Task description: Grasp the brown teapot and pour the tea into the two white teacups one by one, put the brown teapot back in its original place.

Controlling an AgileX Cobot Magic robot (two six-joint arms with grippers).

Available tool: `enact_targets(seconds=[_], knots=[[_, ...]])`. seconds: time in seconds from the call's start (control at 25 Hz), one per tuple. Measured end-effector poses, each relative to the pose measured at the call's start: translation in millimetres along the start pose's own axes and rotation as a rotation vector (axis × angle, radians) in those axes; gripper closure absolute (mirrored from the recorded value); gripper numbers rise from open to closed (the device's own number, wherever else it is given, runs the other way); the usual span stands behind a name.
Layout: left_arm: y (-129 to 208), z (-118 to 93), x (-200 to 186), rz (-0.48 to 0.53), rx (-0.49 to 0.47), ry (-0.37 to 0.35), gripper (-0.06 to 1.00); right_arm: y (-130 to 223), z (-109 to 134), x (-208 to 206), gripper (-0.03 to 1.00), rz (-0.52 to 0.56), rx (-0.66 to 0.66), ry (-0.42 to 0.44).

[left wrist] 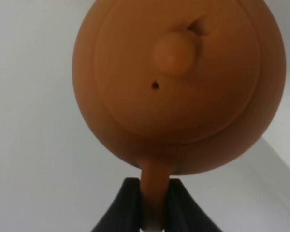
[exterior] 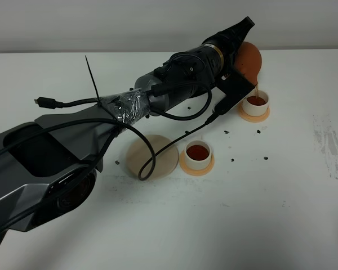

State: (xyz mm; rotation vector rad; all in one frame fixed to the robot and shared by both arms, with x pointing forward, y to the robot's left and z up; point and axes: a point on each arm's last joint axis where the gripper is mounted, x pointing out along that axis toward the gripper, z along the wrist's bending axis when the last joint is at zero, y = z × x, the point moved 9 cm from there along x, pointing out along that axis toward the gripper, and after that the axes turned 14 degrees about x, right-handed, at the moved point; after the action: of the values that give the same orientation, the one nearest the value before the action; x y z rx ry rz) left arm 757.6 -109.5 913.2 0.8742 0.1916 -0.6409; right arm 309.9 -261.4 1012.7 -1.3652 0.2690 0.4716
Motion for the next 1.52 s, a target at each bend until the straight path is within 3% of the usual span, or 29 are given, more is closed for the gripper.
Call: enact_targets(seconds=[1.0,1.52], knots=[[-5.5,2.9,2.0,0.002,0.074,-0.018,0.82,0.0,0.0,0.0,0.74,0.000,0.000,0.000],[-6.1,4.2,2.0,-0.001,0.051,-0.025,0.82,0.0,0.0,0.0,0.74,0.000,0.000,0.000]])
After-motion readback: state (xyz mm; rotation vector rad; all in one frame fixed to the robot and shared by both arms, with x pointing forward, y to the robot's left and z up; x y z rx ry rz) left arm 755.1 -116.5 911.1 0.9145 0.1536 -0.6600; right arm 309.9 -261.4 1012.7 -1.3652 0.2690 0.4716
